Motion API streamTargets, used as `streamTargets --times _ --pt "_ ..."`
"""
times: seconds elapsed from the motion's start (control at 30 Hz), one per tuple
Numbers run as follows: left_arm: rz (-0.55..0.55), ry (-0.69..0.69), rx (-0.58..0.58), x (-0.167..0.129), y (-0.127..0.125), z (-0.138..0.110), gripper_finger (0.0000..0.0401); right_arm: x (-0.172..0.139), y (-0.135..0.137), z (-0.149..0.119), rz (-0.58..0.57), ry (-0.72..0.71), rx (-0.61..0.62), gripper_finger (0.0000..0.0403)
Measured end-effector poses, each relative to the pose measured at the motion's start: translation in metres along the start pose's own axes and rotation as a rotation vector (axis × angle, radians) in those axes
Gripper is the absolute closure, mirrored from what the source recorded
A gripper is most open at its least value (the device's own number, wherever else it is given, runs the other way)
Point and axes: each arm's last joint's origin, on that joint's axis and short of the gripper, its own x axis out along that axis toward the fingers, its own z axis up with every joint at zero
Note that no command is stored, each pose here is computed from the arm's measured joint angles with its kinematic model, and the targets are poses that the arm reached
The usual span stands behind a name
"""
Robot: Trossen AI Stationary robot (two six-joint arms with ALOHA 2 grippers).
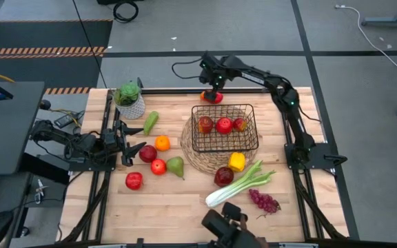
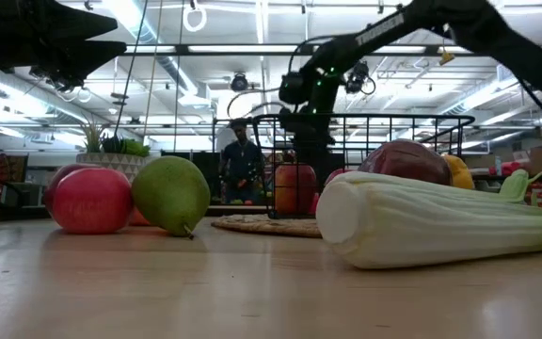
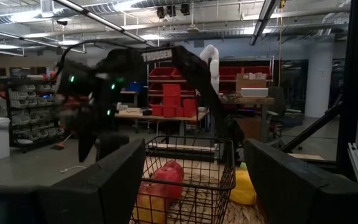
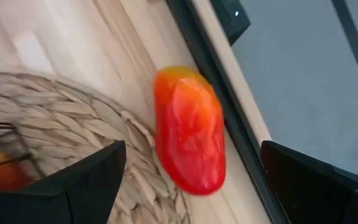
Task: Build produce basket
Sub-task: Put the red mango into the black wire basket
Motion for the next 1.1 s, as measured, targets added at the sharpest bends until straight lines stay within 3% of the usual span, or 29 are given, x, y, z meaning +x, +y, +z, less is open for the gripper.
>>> streamTargets --times 0.17,0.43,0.57,0.8,1.1 --pt "0.000 0.000 0.000 0.000 0.000 0.000 0.0120 0.023 0.001 -0.001 0.028 0.043 -0.039 0.0025" --pt "0.001 0.000 0.000 0.000 0.000 0.000 0.0120 0.028 -0.001 -0.002 0.036 0.038 0.023 0.0025" --pt "0.000 0.000 0.000 0.000 0.000 0.000 0.0119 0.018 0.001 -0.002 0.109 0.017 0.092 0.0025" --pt "0.000 0.000 0.000 0.000 0.000 0.000 0.0119 -0.003 -0.008 -0.002 0.087 -0.027 0.249 0.0025" --pt "0.000 0.000 0.000 0.000 0.000 0.000 0.0119 0.035 -0.037 -0.010 0.076 0.034 0.314 0.0025"
